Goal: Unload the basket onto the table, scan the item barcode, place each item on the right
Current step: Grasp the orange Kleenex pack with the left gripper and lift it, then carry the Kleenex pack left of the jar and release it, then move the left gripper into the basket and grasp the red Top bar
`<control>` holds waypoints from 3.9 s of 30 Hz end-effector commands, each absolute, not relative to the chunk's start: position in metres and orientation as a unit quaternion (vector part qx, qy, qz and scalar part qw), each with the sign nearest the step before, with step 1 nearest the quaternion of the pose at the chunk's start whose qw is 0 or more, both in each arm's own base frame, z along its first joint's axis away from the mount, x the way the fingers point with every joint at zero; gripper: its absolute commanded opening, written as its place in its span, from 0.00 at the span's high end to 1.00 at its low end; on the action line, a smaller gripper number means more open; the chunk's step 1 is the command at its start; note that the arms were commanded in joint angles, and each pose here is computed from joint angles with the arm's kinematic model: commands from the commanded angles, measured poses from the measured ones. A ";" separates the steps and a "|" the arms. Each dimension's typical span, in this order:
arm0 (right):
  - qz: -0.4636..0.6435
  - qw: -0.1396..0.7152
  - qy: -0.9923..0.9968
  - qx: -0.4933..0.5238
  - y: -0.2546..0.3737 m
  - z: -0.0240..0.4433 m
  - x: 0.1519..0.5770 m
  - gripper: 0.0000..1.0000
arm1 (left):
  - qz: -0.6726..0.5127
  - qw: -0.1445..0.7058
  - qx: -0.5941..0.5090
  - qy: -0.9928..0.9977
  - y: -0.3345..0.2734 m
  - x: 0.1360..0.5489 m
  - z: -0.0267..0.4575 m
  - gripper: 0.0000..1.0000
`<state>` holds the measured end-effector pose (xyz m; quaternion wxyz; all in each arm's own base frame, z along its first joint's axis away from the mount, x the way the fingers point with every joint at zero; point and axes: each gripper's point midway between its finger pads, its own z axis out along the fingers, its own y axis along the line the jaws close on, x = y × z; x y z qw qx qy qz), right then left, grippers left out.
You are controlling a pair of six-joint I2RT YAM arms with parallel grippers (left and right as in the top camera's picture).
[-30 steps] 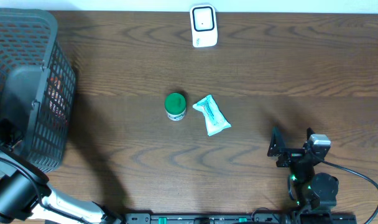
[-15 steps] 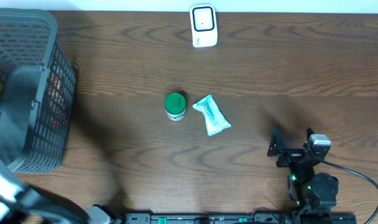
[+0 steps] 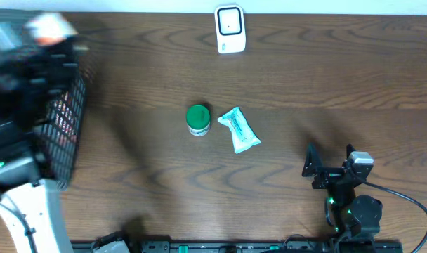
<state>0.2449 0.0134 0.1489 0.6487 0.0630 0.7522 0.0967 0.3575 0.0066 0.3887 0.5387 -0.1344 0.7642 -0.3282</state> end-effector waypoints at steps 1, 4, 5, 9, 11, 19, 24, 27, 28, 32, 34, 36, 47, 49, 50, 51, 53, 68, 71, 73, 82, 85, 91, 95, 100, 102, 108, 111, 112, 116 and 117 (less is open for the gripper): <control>0.102 0.647 0.753 0.060 0.016 0.147 0.245 0.01 | -0.283 0.488 -0.164 0.809 -0.027 0.372 0.347 0.54; 0.102 0.647 0.753 0.060 0.016 0.147 0.245 0.01 | -0.172 0.406 -0.229 0.868 -0.045 0.374 0.275 0.55; 0.102 0.647 0.753 0.060 0.016 0.147 0.245 0.01 | -0.147 0.383 -0.249 0.877 -0.050 0.373 0.257 0.54; 0.102 0.647 0.753 0.060 0.016 0.147 0.245 0.01 | -0.102 0.307 -0.311 0.894 -0.079 0.374 0.192 0.54; 0.102 0.647 0.753 0.060 0.016 0.147 0.245 0.01 | -0.093 0.273 -0.354 0.890 -0.090 0.377 0.162 0.54; 0.102 0.647 0.753 0.060 0.016 0.147 0.245 0.01 | -0.038 0.161 -0.524 0.836 -0.098 0.374 0.056 0.53; 0.102 0.647 0.753 0.060 0.016 0.147 0.245 0.01 | -0.009 0.135 -0.551 0.823 -0.095 0.368 0.025 0.53; 0.102 0.647 0.753 0.060 0.016 0.147 0.245 0.01 | -0.002 0.127 -0.573 0.809 -0.095 0.365 0.015 0.53; 0.102 0.647 0.753 0.060 0.016 0.147 0.245 0.01 | -0.002 0.124 -0.583 0.803 -0.095 0.364 0.013 0.53; 0.102 0.647 0.753 0.060 0.016 0.147 0.245 0.01 | -0.009 0.124 -0.597 0.793 -0.096 0.365 0.016 0.07; 0.102 0.647 0.753 0.060 0.016 0.147 0.245 0.01 | -0.009 0.139 -0.594 0.793 -0.092 0.368 0.023 0.02; 0.102 0.647 0.753 0.060 0.016 0.147 0.245 0.01 | -0.008 0.168 -0.583 0.795 -0.086 0.373 0.037 0.02; 0.102 0.647 0.753 0.060 0.016 0.147 0.245 0.01 | -0.069 0.473 -0.402 0.781 -0.037 0.401 0.265 0.02; 0.102 0.647 0.753 0.060 0.016 0.147 0.245 0.01 | -0.059 0.539 -0.360 0.759 -0.016 0.390 0.319 0.02; 0.102 0.647 0.753 0.060 0.016 0.147 0.245 0.01 | -0.050 0.560 -0.346 0.751 -0.005 0.383 0.338 0.02; 0.102 0.647 0.753 0.060 0.016 0.147 0.245 0.01 | -0.036 0.580 -0.337 0.741 0.010 0.374 0.355 0.02; 0.102 0.647 0.753 0.060 0.016 0.148 0.245 0.01 | 0.001 0.606 -0.336 0.721 0.044 0.351 0.381 0.02; 0.102 0.647 0.753 0.060 0.016 0.147 0.245 0.01 | 0.006 0.584 -0.389 0.712 0.233 0.283 0.368 0.02; 0.102 0.647 0.753 0.060 0.016 0.147 0.245 0.01 | -0.052 0.580 -0.369 0.725 0.250 0.294 0.352 0.02; 0.102 0.647 0.753 0.060 0.016 0.147 0.245 0.01 | -0.101 0.578 -0.327 0.741 0.249 0.309 0.341 0.02; 0.102 0.647 0.753 0.060 0.016 0.147 0.245 0.01 | -0.130 0.505 -0.267 0.811 0.244 0.345 0.265 0.02; 0.102 0.647 0.753 0.060 0.016 0.147 0.245 0.01 | -0.076 0.467 -0.284 0.834 0.250 0.348 0.240 0.02; 0.102 0.647 0.753 0.060 0.016 0.147 0.245 0.01 | 0.017 0.407 -0.259 0.876 0.246 0.353 0.210 0.02; 0.102 0.647 0.753 0.060 0.016 0.147 0.245 0.01 | 0.028 0.394 -0.249 0.884 0.243 0.362 0.199 0.02; 0.102 0.647 0.753 0.060 0.016 0.147 0.245 0.01 | 0.020 0.376 -0.253 0.891 0.249 0.370 0.179 0.02; 0.102 0.647 0.753 0.060 0.016 0.147 0.245 0.01 | 0.016 0.368 -0.255 0.894 0.253 0.374 0.170 0.02; 0.102 0.647 0.753 0.060 0.016 0.147 0.245 0.01 | 0.006 0.341 -0.243 0.908 0.253 0.387 0.143 0.02; 0.102 0.647 0.753 0.060 0.016 0.147 0.245 0.01 | 0.003 0.326 -0.227 0.918 0.249 0.391 0.128 0.02; 0.102 0.647 0.753 0.060 0.016 0.147 0.245 0.01 | 0.001 0.321 -0.222 0.921 0.248 0.391 0.123 0.02; 0.102 0.647 0.753 0.060 0.016 0.147 0.245 0.01 | -0.007 0.292 -0.205 0.934 0.242 0.391 0.100 0.02; 0.102 0.647 0.753 0.060 0.016 0.148 0.245 0.01 | -0.009 0.285 -0.202 0.937 0.240 0.390 0.094 0.02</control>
